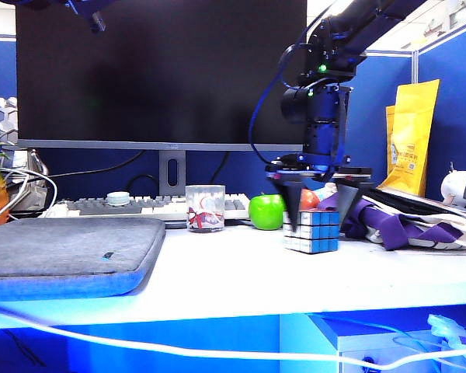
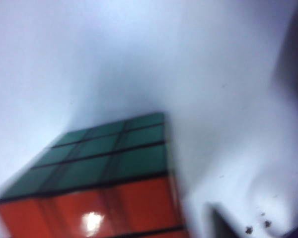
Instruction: Rotate the Rubik's Cube so that its red face is facing towards you.
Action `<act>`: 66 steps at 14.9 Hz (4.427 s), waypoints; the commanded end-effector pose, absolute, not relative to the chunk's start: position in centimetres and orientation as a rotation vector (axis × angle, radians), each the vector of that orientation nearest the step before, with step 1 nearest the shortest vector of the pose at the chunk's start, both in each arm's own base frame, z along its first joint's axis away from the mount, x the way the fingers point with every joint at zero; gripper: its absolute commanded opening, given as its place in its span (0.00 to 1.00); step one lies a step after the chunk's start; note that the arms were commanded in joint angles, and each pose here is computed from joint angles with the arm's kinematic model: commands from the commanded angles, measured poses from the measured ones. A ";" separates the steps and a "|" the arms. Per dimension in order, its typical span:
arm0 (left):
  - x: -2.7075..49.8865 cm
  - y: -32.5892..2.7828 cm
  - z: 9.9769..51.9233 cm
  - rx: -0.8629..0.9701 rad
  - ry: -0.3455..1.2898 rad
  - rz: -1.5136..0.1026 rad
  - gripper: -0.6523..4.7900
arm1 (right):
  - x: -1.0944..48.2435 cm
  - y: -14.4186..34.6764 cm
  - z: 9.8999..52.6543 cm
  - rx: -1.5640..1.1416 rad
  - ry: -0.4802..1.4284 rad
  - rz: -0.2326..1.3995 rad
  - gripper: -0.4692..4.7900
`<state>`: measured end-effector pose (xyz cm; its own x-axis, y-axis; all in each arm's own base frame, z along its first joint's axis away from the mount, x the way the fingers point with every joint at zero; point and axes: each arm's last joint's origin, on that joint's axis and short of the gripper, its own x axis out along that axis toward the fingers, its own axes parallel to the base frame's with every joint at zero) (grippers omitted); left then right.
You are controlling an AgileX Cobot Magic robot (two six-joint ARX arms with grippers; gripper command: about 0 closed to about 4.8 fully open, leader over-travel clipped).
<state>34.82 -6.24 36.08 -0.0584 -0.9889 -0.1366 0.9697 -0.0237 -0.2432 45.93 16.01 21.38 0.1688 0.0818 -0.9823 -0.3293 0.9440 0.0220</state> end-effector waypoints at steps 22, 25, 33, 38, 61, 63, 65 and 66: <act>34.3 -5.3 36.6 -0.140 0.104 -1.644 0.11 | 44.2 17.9 28.9 -0.036 0.831 0.381 0.08; 34.4 -4.7 36.5 -0.132 0.107 -1.624 0.11 | 44.3 19.1 24.9 0.028 0.796 0.421 0.08; 34.4 -4.2 33.8 -0.177 0.107 -1.612 0.11 | 42.9 20.5 17.3 0.056 0.552 0.449 0.08; 34.4 -4.2 33.7 -0.175 0.104 -1.613 0.11 | 41.4 19.8 14.6 0.091 0.614 0.452 0.33; 33.9 -7.0 33.8 -0.197 0.140 -1.693 0.11 | 45.0 18.7 23.3 -0.005 1.089 0.515 1.00; 33.9 -7.0 33.7 -0.197 0.140 -1.693 0.11 | 45.3 19.4 22.7 -0.003 1.080 0.543 1.00; 33.9 -7.0 33.7 -0.195 0.137 -1.693 0.11 | 45.5 20.4 22.2 -0.018 1.054 0.556 1.00; 33.9 -7.0 33.7 -0.195 0.138 -1.693 0.11 | 45.8 20.8 21.8 -0.021 1.056 0.563 1.00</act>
